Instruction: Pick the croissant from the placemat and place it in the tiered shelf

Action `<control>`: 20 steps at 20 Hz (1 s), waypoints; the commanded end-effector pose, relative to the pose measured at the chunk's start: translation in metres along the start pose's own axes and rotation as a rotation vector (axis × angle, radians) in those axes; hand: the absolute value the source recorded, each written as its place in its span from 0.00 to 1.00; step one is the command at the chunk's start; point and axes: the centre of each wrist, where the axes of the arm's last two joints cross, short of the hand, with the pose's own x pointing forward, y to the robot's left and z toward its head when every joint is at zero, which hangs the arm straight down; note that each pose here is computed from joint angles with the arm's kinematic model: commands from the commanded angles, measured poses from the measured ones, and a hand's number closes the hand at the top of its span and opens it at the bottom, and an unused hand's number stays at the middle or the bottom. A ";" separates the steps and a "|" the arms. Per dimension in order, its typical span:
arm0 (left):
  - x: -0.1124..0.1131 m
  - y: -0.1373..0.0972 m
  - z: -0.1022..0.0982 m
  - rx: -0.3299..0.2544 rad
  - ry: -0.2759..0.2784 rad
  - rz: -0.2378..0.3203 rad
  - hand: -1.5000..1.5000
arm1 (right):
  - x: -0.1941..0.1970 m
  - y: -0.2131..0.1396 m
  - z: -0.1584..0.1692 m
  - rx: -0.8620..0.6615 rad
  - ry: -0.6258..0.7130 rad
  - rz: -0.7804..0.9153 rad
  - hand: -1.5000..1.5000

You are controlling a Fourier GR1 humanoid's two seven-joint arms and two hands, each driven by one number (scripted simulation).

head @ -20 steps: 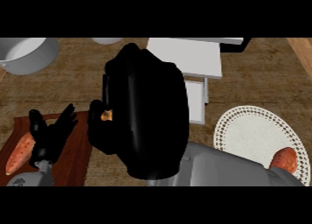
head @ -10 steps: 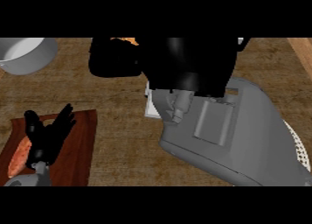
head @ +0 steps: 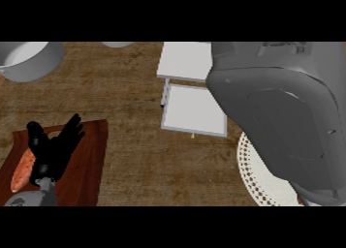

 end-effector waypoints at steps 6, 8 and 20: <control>0.009 -0.011 -0.010 0.007 0.002 0.005 0.50 | -0.032 0.025 -0.049 0.059 0.102 0.116 1.00; -0.006 0.005 -0.004 -0.010 0.028 -0.001 0.50 | -0.050 0.023 -0.048 0.053 0.099 0.119 1.00; -0.011 -0.015 0.001 -0.001 0.016 -0.002 0.50 | -0.066 0.059 -0.077 0.001 0.049 0.114 1.00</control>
